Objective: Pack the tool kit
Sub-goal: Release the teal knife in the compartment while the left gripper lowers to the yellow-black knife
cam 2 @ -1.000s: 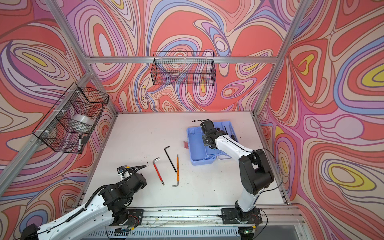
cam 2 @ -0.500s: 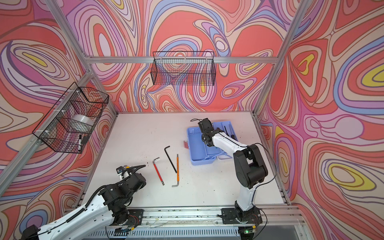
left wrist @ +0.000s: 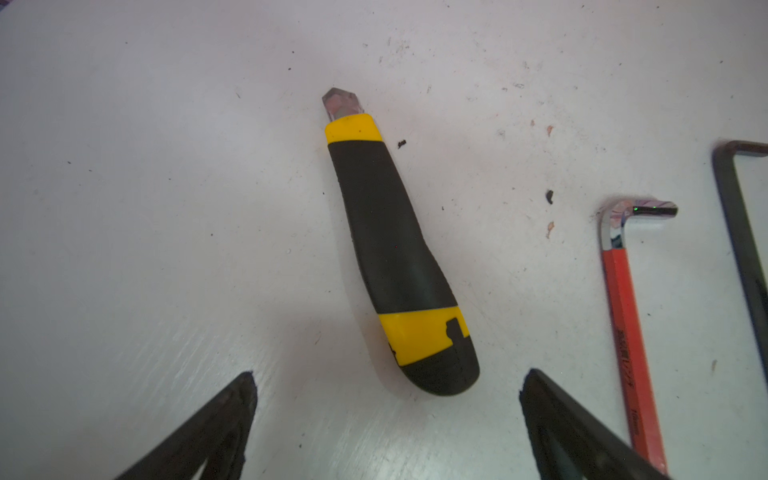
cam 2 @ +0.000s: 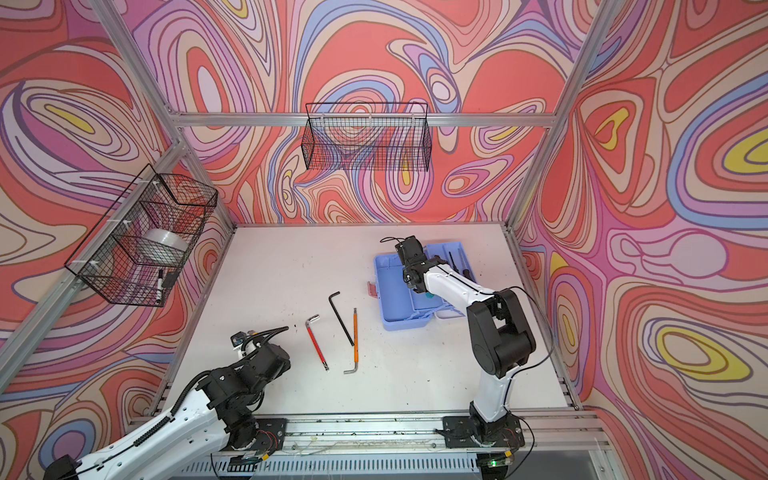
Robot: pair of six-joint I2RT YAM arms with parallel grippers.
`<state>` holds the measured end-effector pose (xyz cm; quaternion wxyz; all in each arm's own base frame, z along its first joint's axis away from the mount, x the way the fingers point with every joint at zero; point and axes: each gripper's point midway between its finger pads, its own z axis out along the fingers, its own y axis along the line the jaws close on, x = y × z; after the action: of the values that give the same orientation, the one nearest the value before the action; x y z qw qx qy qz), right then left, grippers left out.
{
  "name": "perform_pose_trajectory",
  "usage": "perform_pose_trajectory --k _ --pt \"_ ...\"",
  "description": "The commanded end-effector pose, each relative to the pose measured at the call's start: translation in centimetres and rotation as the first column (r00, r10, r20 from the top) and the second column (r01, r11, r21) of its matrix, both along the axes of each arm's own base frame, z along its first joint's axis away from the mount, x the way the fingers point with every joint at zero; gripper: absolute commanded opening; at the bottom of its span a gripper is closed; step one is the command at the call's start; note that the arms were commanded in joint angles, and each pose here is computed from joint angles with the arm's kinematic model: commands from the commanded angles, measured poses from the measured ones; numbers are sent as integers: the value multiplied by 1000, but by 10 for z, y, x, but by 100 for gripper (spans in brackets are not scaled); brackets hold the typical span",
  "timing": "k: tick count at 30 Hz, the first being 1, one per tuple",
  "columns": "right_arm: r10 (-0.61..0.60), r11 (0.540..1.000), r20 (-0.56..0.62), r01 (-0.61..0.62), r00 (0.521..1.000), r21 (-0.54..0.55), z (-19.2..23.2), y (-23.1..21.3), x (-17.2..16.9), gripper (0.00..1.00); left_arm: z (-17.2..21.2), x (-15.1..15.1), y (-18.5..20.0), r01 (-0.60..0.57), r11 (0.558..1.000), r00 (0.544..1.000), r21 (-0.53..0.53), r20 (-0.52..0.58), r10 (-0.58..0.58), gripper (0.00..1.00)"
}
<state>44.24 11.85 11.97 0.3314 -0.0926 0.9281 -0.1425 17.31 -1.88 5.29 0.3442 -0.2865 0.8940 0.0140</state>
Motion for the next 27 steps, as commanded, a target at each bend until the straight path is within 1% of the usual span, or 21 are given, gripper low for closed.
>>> perform_pose_trajectory --k 1,4,9,16,23,27 --pt "5 997 53 -9 999 79 27 9 -5 39 -2 2 1 4 1000 1000 1 -8 -4 99" --pt "20 992 64 -27 998 121 33 17 -8 43 -5 5 0 -1 1000 1000 -15 -15 1 98" --pt "38 985 80 -51 996 167 41 27 -14 44 -8 12 0 -3 1000 1000 -30 -24 2 96" --pt "40 983 84 -55 996 177 43 29 -21 44 -17 23 -5 3 998 998 -66 -60 -7 90" --pt "41 982 89 -57 995 183 44 29 -26 44 -21 32 -3 -22 997 996 -69 -91 15 81" --pt "41 981 92 -58 995 184 45 28 -27 44 -26 35 -5 -21 997 991 -68 -133 11 80"
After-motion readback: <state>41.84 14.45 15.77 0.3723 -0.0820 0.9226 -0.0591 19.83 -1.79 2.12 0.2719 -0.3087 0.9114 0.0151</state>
